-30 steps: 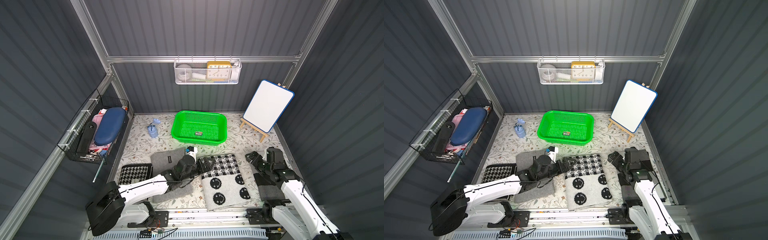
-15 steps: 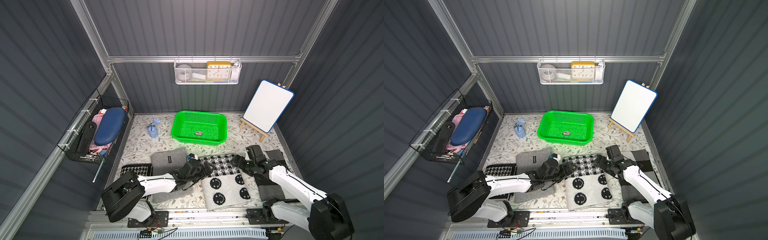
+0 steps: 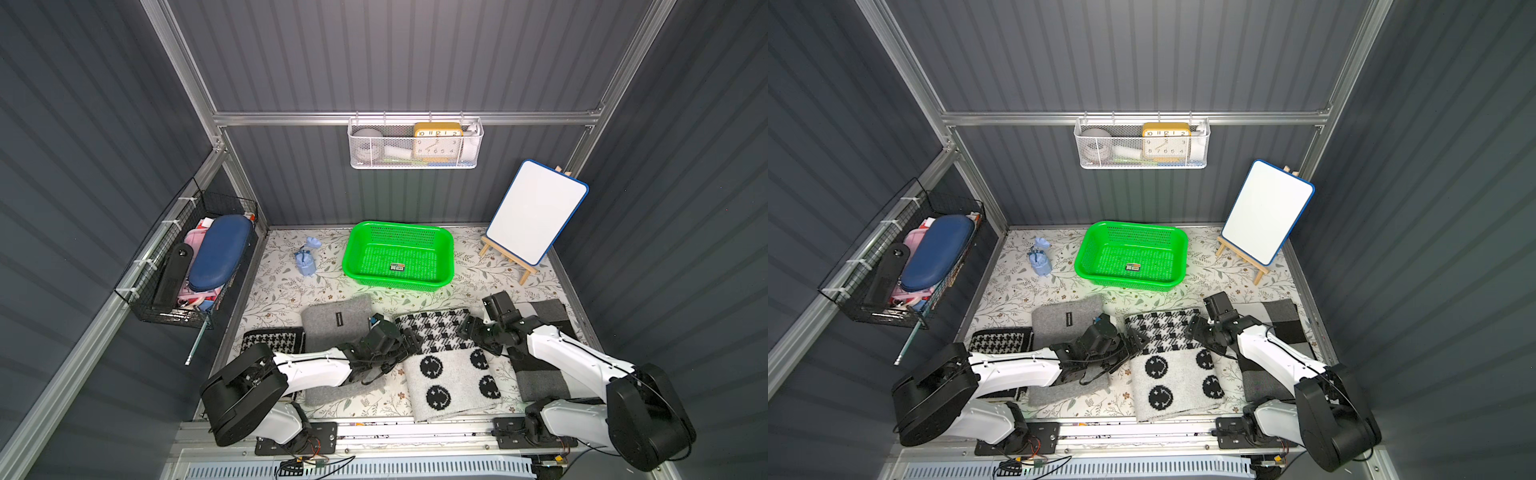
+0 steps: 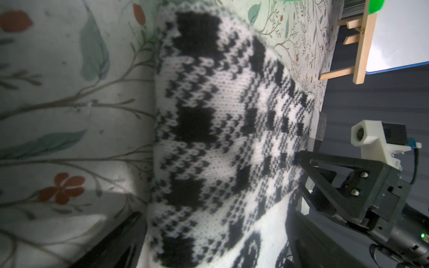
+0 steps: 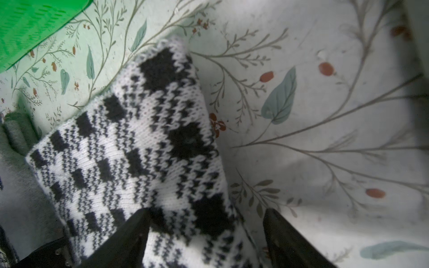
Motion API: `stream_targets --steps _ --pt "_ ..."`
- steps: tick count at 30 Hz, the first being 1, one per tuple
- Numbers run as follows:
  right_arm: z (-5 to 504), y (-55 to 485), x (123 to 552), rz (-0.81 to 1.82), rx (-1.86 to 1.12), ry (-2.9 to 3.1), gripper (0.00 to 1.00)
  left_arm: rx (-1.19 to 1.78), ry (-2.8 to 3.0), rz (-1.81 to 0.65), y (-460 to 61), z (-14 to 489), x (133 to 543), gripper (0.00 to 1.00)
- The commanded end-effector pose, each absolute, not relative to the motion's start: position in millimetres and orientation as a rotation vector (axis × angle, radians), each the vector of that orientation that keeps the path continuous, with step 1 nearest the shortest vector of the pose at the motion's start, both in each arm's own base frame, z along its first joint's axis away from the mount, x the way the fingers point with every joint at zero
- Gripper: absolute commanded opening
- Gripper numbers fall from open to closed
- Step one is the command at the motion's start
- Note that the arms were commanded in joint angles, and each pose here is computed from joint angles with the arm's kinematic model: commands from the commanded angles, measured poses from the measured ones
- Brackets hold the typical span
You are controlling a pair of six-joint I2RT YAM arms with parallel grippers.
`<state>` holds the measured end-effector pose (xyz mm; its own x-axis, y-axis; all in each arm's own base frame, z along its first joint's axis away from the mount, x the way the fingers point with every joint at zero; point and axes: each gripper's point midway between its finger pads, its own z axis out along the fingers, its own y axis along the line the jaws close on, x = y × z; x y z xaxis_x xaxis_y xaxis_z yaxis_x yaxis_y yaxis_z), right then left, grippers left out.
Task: Put the folded scarf in the basket
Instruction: Adjust the scarf at the center of the board.
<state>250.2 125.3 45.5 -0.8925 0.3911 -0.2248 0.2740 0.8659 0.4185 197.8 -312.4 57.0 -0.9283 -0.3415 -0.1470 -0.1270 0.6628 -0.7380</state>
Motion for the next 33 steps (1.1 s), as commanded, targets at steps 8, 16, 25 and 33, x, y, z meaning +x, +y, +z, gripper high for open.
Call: stream_targets --steps 8,16,25,33 --pt "26 124 233 0.526 0.508 2.785 0.53 -0.291 2.615 -1.013 -323 49 212 0.50" --pt "35 113 214 0.548 0.550 2.722 0.47 -0.226 2.564 -1.031 -342 42 262 0.40" --pt "33 106 189 0.600 0.642 2.669 0.48 0.062 2.377 -1.147 -411 91 351 0.56" --pt "43 90 170 0.552 0.664 2.631 0.54 0.065 2.275 -1.183 -398 133 389 0.81"
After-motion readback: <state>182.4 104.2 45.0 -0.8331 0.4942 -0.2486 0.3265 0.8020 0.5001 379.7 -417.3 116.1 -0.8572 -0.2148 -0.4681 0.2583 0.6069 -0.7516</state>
